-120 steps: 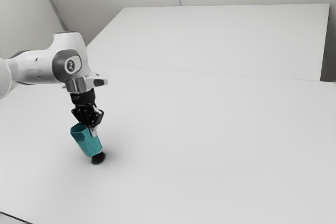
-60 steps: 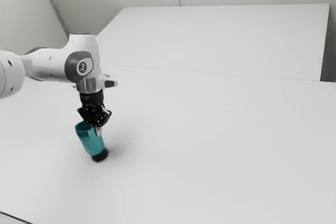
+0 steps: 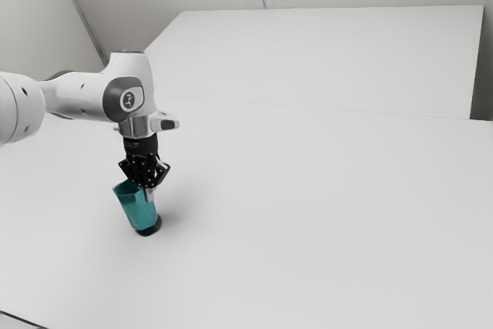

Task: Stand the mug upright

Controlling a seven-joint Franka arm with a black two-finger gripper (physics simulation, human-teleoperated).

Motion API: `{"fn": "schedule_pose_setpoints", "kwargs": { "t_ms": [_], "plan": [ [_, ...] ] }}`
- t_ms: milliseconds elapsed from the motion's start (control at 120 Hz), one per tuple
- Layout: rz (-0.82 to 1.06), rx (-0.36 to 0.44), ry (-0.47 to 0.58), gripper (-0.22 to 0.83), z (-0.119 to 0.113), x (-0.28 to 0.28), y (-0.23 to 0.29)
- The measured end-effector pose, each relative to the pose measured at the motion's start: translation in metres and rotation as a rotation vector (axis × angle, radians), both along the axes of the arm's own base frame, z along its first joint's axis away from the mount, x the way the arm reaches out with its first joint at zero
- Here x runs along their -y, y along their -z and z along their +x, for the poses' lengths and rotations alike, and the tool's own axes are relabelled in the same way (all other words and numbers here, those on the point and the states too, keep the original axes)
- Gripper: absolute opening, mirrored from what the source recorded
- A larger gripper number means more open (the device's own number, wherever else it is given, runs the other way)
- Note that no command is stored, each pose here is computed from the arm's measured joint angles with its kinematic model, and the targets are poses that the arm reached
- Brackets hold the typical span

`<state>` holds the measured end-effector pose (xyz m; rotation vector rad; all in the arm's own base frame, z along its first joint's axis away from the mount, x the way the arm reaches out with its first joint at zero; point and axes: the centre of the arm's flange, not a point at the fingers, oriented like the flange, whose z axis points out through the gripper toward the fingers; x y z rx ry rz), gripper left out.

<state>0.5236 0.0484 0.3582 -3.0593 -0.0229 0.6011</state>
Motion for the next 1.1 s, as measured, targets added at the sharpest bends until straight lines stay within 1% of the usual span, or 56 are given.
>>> {"fn": "schedule_pose_setpoints", "kwargs": {
  "t_ms": [283,458,717,792,892,958,1100],
  "plan": [
    [0.005,-0.012,-0.017,-0.17,0.002,0.001,0.007],
    [0.005,-0.020,-0.022,-0.17,0.008,0.003,0.008],
    [0.006,-0.039,-0.026,-0.16,0.008,0.006,0.015],
    [0.005,-0.041,-0.027,-0.11,0.008,0.008,0.015],
    [0.005,-0.038,-0.032,0.02,0.010,0.009,0.011],
    [0.005,-0.033,-0.036,0.09,0.013,0.010,0.006],
    [0.009,-0.026,-0.044,0.19,0.017,0.011,-0.004]
  ]
}}
